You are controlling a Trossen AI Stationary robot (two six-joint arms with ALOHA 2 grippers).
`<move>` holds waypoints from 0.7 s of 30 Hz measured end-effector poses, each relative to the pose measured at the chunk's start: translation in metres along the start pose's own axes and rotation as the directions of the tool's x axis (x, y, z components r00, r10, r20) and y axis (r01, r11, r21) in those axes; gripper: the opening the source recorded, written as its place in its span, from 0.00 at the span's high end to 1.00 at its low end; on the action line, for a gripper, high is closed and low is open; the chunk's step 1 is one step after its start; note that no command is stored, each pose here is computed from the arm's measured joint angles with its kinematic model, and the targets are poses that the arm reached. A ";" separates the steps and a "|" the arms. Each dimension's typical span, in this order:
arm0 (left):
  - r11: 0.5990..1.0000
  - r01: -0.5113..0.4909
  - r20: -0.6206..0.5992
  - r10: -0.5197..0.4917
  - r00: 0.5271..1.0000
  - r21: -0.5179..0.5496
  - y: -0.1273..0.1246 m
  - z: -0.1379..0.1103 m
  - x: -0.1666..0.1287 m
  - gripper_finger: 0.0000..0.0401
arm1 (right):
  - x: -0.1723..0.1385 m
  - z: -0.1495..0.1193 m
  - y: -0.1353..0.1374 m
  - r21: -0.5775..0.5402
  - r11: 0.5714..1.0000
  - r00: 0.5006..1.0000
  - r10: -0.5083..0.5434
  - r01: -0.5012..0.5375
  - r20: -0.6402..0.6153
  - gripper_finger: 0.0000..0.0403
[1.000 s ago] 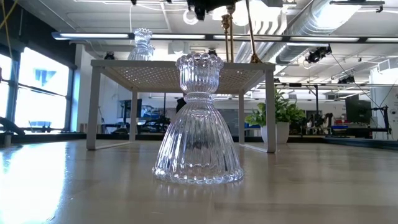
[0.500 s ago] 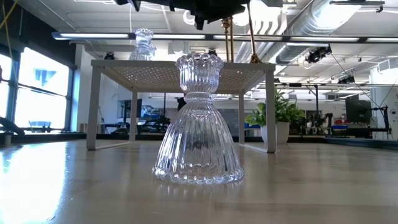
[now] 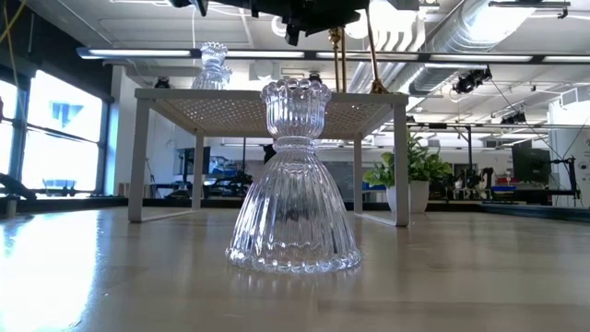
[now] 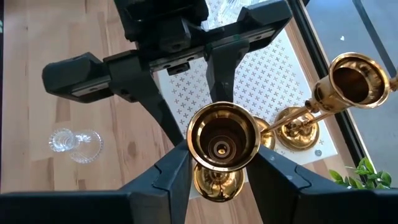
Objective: Pick & Place candle stick holders
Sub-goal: Put the gold candle holder on the shelf aligned with the other gold candle holders
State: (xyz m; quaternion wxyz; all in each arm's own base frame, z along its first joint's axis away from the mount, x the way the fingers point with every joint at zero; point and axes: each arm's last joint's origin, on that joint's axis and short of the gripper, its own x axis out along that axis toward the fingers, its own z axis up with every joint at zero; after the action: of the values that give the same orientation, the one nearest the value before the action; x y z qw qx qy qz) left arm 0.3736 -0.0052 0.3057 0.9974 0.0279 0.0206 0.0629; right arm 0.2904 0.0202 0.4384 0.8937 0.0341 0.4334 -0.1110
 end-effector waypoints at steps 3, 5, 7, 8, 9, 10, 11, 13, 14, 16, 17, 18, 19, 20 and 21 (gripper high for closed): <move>1.000 -0.001 0.022 0.001 1.000 -0.003 0.000 0.002 0.000 0.62 | 0.000 0.000 0.000 0.000 1.000 1.000 0.000 0.000 0.000 0.66; 1.000 -0.002 0.030 0.002 1.000 -0.004 0.000 0.003 0.000 0.62 | 0.000 0.000 0.000 0.000 1.000 1.000 0.000 0.000 0.000 0.66; 1.000 -0.002 0.036 0.002 0.999 -0.003 0.000 0.004 0.000 0.62 | 0.000 0.000 0.000 0.000 1.000 1.000 0.000 0.000 0.000 0.66; 1.000 -0.002 0.036 0.002 0.999 -0.003 0.000 0.004 0.000 0.62 | 0.000 0.000 0.000 0.000 1.000 1.000 0.000 0.000 0.000 0.66; 1.000 -0.002 0.037 0.002 0.999 -0.003 0.000 0.004 0.000 0.62 | 0.000 0.000 0.000 0.000 1.000 1.000 0.000 0.000 0.000 0.66; 1.000 -0.002 0.037 0.002 0.999 -0.003 0.000 0.004 0.000 0.62 | 0.000 0.000 0.000 0.000 1.000 1.000 0.000 0.000 0.000 0.66; 1.000 -0.002 0.037 0.002 0.999 -0.004 0.000 0.004 0.000 0.62 | 0.000 0.000 0.000 0.000 1.000 1.000 0.000 0.000 0.000 0.66; 1.000 -0.002 0.044 0.002 0.999 -0.005 0.000 0.004 0.000 0.62 | 0.000 0.000 0.000 0.000 1.000 1.000 0.000 0.000 0.000 0.66; 1.000 -0.002 0.047 0.003 0.999 -0.005 0.000 0.005 0.000 0.62 | 0.000 0.000 0.000 0.000 1.000 1.000 0.000 0.000 0.000 0.66; 1.000 -0.003 0.049 0.003 0.999 -0.005 0.000 0.005 0.000 0.62 | 0.000 0.000 0.000 -0.001 1.000 1.000 0.000 0.000 0.000 0.66; 1.000 -0.002 0.049 0.003 0.999 -0.005 0.000 0.005 0.000 0.62 | 0.000 0.000 0.000 -0.001 1.000 1.000 0.000 0.000 0.000 0.66; 1.000 -0.002 0.049 0.002 0.999 -0.005 0.000 0.005 0.000 0.62 | 0.000 0.000 0.000 -0.001 1.000 1.000 0.000 0.000 0.000 0.66; 1.000 -0.002 0.049 0.002 0.999 -0.006 0.000 0.004 0.001 0.62 | 0.000 0.000 0.000 -0.001 1.000 1.000 0.000 0.000 0.000 0.66; 1.000 -0.002 0.056 0.002 0.998 -0.011 0.000 0.003 0.003 0.62 | 0.000 0.000 0.000 -0.001 1.000 1.000 0.000 0.000 0.000 0.66; 1.000 0.005 0.060 -0.004 0.998 -0.019 -0.001 0.001 0.004 0.62 | 0.000 0.000 0.000 -0.001 1.000 1.000 0.000 0.000 0.000 0.66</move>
State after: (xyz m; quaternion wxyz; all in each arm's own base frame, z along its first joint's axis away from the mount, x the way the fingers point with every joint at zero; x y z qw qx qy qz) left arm 0.3779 -0.0054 0.3067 0.9980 0.0203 -0.0098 0.0599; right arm 0.2904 0.0202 0.4384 0.8937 0.0338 0.4335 -0.1108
